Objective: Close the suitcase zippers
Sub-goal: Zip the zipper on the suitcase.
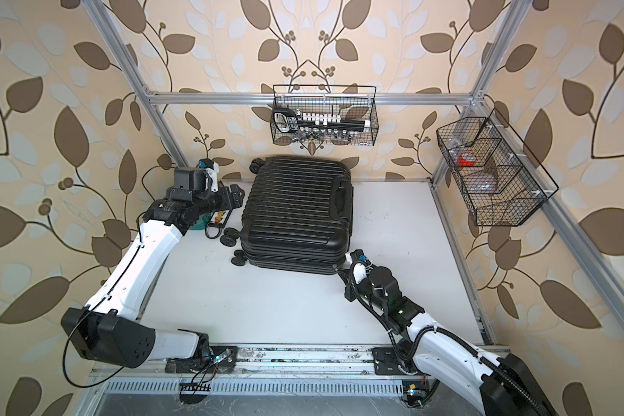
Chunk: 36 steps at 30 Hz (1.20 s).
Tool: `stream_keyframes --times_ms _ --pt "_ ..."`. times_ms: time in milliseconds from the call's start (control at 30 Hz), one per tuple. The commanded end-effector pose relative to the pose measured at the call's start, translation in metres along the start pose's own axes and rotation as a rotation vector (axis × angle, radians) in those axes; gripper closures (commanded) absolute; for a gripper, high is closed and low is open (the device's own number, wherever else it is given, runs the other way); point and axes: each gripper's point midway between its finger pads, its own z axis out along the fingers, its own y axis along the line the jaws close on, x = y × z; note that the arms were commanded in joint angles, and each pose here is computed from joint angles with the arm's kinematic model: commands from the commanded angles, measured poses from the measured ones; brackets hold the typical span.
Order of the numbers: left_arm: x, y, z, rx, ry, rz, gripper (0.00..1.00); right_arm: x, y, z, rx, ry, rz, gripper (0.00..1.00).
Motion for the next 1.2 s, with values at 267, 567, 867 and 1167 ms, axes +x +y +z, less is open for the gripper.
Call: stream_keyframes --times_ms 267,567,867,1167 --pt "0.074 0.021 0.038 -0.046 0.380 -0.052 0.30 -0.004 0.004 0.004 -0.015 0.002 -0.024 1.00" --pt "0.111 -0.008 0.035 0.166 0.506 -0.046 0.42 -0.005 -0.001 0.007 0.014 0.005 -0.025 1.00" --pt "0.132 -0.034 0.016 0.369 0.503 -0.023 0.42 -0.008 0.001 0.004 0.003 -0.008 -0.030 1.00" --pt "0.140 -0.054 0.004 0.475 0.480 -0.007 0.44 -0.015 0.022 0.003 -0.110 -0.033 -0.029 1.00"
